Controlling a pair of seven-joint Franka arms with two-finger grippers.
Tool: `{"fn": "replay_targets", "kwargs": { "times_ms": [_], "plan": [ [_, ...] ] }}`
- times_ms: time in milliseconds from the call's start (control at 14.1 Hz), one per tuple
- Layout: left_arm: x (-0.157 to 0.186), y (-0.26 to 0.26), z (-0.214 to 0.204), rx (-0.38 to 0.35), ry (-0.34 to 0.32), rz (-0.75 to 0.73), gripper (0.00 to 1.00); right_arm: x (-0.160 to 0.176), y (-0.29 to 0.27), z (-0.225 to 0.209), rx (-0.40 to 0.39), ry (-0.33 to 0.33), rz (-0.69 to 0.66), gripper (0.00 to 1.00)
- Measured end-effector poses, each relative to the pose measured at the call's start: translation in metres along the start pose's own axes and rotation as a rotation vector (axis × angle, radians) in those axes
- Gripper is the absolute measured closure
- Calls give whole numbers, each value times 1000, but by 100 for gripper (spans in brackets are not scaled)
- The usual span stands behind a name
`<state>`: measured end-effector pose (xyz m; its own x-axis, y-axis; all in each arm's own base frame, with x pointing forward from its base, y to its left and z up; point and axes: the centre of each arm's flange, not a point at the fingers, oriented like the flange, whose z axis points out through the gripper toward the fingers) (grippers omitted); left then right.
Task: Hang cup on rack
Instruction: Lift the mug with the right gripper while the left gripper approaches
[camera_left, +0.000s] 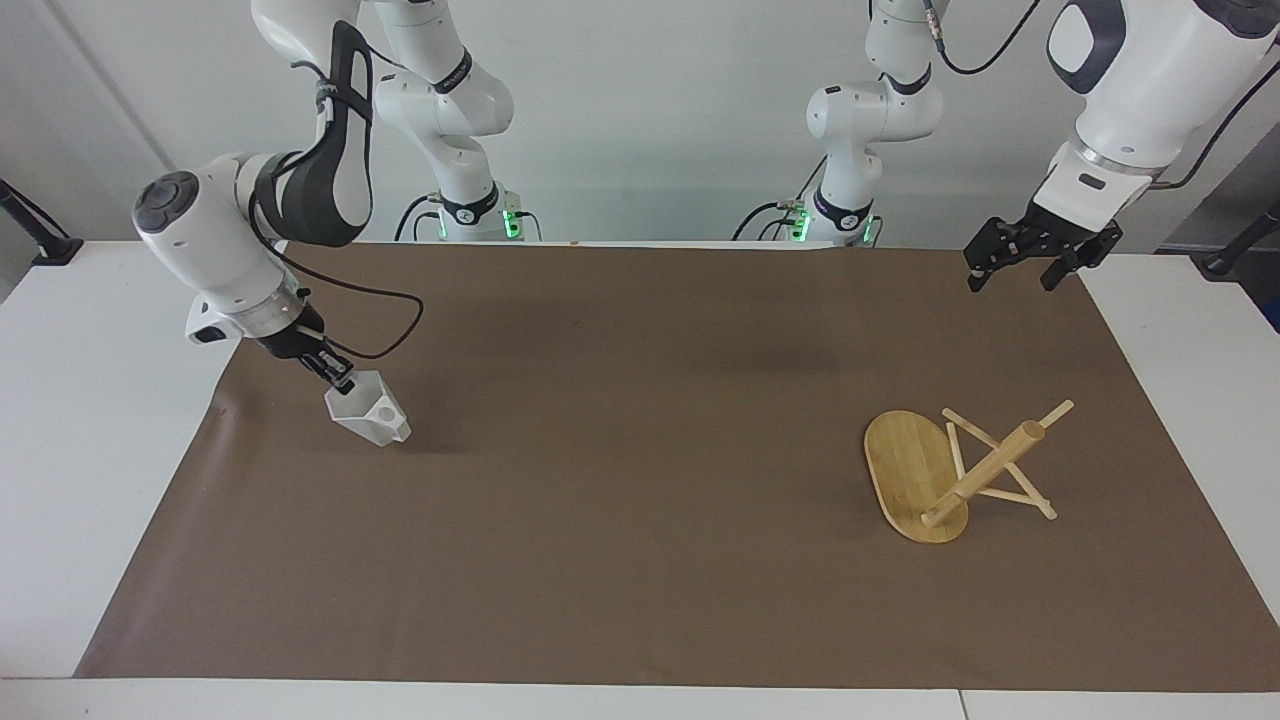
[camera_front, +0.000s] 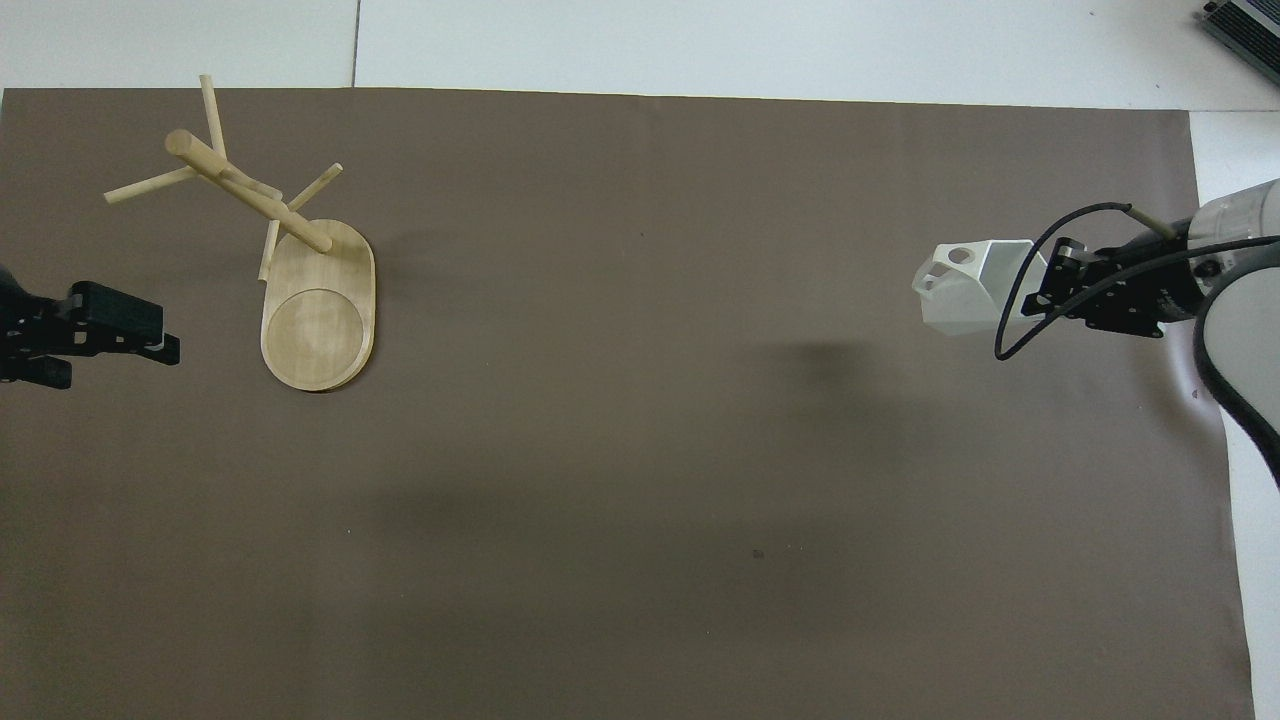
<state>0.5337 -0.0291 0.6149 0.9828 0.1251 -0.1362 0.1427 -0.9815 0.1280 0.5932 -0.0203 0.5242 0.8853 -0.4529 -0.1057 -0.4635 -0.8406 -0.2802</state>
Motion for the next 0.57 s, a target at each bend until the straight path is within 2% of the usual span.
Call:
{"fn": "replay_targets", "kwargs": {
  "times_ms": [142,283,425,566],
  "plan": [
    [-6,6,5,-25,-25,-28,0,-7,-15,-19,105,-19,8,96],
    [-14,18,13,-90,-66,-142,0,-18,-35,-30,192,-36,-17,96],
    [-29,31,23,-96,-140,-279,0,-38,-69,-35,233,-48,-86,96],
    [-43,55,32,-85,-178,-340,0,-64,-106,-36,245,-60,-163,96]
  ]
}}
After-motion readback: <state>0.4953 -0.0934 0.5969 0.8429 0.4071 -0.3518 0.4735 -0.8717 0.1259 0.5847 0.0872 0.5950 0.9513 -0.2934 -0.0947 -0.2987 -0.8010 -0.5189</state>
